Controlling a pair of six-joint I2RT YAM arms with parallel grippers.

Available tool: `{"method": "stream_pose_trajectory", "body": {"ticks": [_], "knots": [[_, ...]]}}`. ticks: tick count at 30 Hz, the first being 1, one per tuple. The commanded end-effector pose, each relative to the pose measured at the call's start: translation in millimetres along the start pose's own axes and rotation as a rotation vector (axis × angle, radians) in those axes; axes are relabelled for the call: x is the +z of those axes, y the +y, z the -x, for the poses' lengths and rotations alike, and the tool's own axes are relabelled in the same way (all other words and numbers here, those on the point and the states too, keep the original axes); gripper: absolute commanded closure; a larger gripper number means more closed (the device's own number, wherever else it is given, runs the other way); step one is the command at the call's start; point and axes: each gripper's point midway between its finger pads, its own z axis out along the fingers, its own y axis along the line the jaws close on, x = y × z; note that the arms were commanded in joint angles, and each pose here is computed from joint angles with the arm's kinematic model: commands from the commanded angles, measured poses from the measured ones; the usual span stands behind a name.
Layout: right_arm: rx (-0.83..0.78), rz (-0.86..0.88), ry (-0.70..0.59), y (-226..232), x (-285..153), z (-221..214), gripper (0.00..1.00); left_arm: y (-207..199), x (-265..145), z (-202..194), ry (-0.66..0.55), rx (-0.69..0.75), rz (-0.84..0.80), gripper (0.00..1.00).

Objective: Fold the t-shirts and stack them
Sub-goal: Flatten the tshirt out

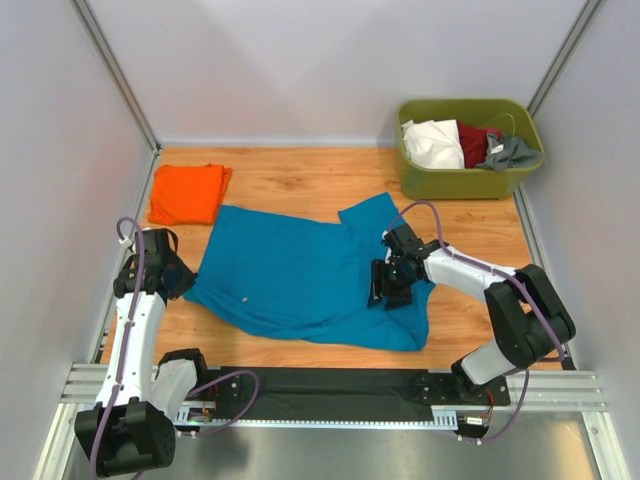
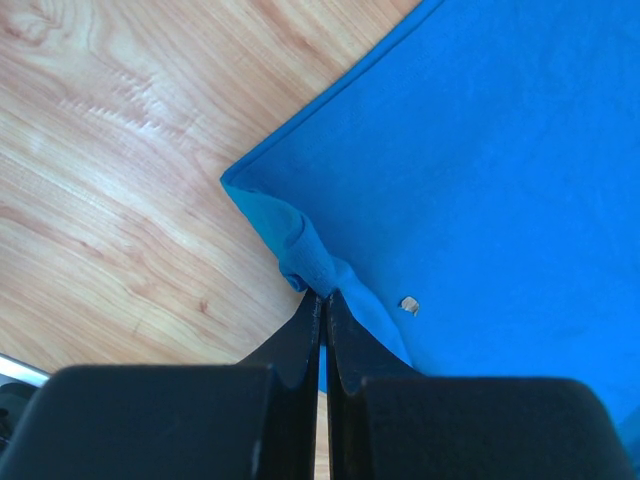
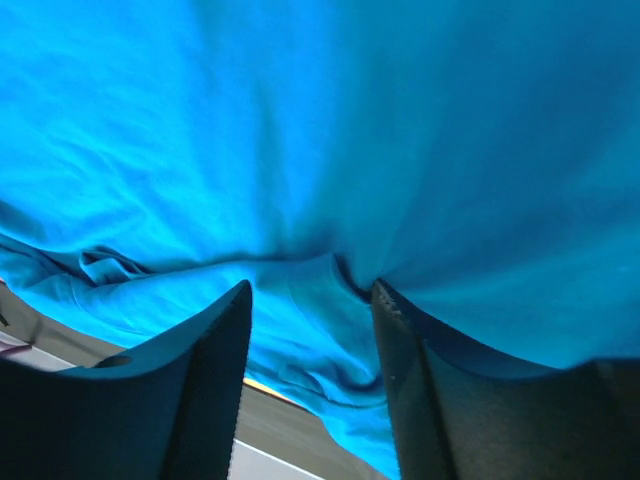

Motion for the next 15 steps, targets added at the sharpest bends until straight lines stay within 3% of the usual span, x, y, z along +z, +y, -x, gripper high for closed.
{"method": "stream_pose_trajectory", "body": {"ticks": [1,3,6,11,15], "knots": [[-0.044,0.026,-0.036,20.6,4.4,14.1,0.49,-2.9,-3.1,2.9,-0.018,0.007,-0.019,1.0],[-0.044,0.023,-0.031,22.2,6.9,14.6,0.51,-3.0,-3.7,2.7,-0.019,0.01,-0.02,1.0],[-0.035,-0.006,-0.031,18.1,6.8,16.5,0.63,-2.7,-3.8,3.4,-0.019,0.011,-0.017,1.0],[-0.048,-0.075,-0.064,13.1,-10.0,23.8,0.97,-3.8,-4.6,5.9,-0.026,0.014,-0.02,1.0],[-0.052,-0.196,-0.161,-5.5,-35.1,36.8,1.0,-6.5,-6.4,10.1,-0.036,0.011,-0.027,1.0]]}}
